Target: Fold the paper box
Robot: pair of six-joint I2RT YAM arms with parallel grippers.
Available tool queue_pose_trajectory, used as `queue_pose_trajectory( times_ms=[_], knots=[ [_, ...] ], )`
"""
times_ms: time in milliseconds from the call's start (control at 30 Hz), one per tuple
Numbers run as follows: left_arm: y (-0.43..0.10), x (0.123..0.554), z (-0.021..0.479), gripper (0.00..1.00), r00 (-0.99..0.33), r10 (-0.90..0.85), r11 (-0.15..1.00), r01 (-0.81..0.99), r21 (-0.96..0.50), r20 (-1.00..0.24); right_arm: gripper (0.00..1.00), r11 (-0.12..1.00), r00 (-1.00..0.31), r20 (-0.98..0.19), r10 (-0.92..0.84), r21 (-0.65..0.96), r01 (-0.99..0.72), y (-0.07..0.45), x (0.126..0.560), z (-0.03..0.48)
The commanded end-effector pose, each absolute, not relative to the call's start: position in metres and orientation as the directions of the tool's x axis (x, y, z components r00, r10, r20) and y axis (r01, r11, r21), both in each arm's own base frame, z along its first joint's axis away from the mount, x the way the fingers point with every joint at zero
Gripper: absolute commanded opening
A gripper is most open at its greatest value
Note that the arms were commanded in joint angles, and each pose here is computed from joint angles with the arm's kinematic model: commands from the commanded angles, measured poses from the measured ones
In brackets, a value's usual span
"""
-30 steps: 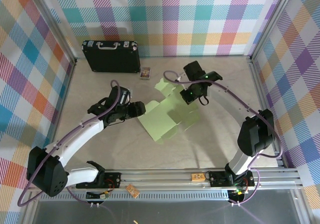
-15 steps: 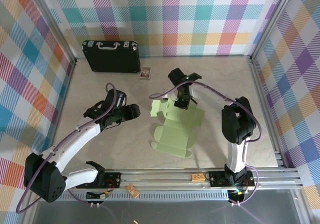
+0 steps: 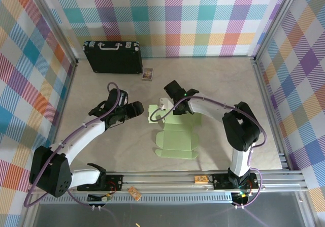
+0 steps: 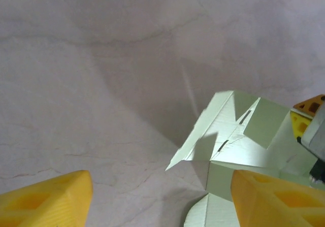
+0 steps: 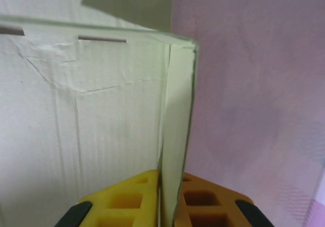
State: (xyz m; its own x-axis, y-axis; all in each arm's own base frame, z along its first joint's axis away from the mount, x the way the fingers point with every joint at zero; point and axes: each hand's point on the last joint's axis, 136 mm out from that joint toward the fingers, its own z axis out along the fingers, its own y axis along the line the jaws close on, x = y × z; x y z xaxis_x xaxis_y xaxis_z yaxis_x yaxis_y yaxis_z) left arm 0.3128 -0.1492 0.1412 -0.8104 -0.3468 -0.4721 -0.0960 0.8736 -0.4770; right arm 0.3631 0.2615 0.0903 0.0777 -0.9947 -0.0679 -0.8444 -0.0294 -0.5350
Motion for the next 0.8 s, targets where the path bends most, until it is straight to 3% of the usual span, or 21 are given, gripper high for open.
queue_pose_trajectory(
  times_ms=[0,333,767],
  knots=[
    [-0.148,0.314,0.155,0.74,-0.787,-0.367,0.855,-0.075,-0.514,-0.496,0.14,-0.028,0.165,-0.122,-0.979,-0.716,-0.698,0.285,0.372,0.146],
    [-0.144,0.304,0.154,0.75,-0.774,-0.381,0.843,-0.066,-0.534,-0.506,0.16,-0.066,0.256,-0.096,-0.962,-0.829,-0.556,0.299,0.34,0.152],
    [-0.161,0.3,0.143,0.78,-0.804,-0.371,0.802,-0.024,-0.597,-0.465,0.16,0.007,0.332,-0.122,-0.935,-0.945,-0.326,0.309,0.32,0.14]
  ],
)
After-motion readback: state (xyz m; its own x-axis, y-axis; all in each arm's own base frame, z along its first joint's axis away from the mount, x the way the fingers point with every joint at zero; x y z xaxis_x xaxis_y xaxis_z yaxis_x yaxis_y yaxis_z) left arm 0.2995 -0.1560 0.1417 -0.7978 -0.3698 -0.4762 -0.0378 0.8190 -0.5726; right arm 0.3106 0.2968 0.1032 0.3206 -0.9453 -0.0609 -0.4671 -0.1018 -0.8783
